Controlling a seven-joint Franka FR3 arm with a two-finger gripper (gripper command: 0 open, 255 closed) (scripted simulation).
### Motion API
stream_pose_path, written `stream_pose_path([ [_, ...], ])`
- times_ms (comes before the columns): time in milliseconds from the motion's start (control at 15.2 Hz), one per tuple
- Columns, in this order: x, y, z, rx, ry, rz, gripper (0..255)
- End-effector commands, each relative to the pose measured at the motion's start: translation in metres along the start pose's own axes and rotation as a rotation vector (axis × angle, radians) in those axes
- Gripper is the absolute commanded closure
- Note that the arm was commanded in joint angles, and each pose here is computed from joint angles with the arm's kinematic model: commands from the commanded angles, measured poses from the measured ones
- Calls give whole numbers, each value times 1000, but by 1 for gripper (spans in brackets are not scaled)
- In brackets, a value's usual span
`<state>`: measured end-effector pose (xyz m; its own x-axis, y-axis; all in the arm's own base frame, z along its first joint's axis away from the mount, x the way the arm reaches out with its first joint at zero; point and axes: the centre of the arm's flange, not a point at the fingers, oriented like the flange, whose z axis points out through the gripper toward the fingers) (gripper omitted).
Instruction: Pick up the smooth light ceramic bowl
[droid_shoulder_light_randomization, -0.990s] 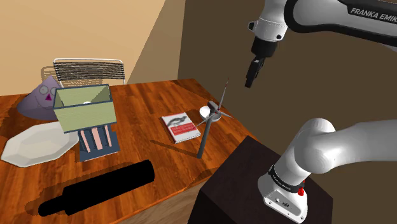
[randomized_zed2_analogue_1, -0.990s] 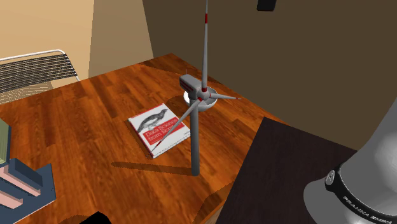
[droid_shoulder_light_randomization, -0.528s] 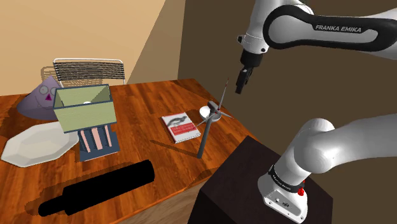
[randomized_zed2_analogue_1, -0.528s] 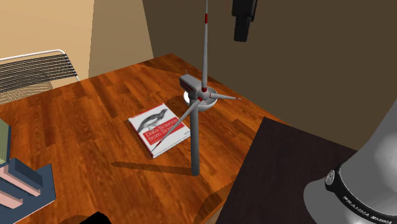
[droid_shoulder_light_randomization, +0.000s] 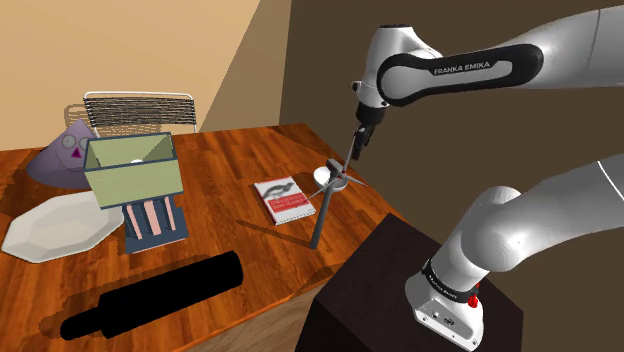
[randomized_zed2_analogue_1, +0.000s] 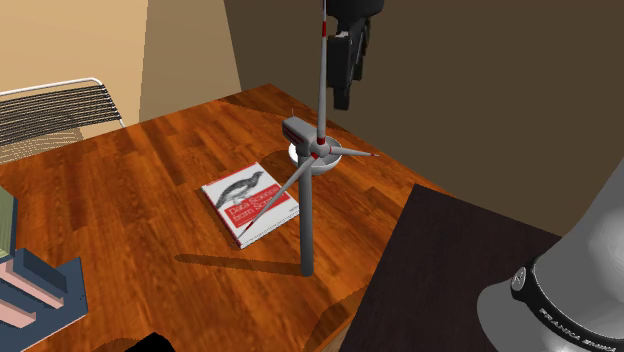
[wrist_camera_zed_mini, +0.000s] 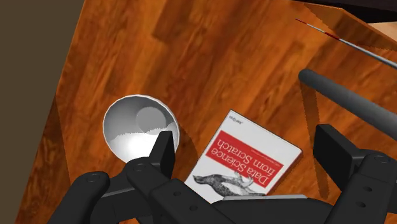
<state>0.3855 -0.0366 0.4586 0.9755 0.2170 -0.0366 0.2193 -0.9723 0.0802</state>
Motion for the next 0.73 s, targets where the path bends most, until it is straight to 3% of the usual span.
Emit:
stream_pose_path([
  [0, 13, 12, 21, 3, 0, -4, 0],
  [660, 75, 59, 129, 19, -11, -25, 0],
])
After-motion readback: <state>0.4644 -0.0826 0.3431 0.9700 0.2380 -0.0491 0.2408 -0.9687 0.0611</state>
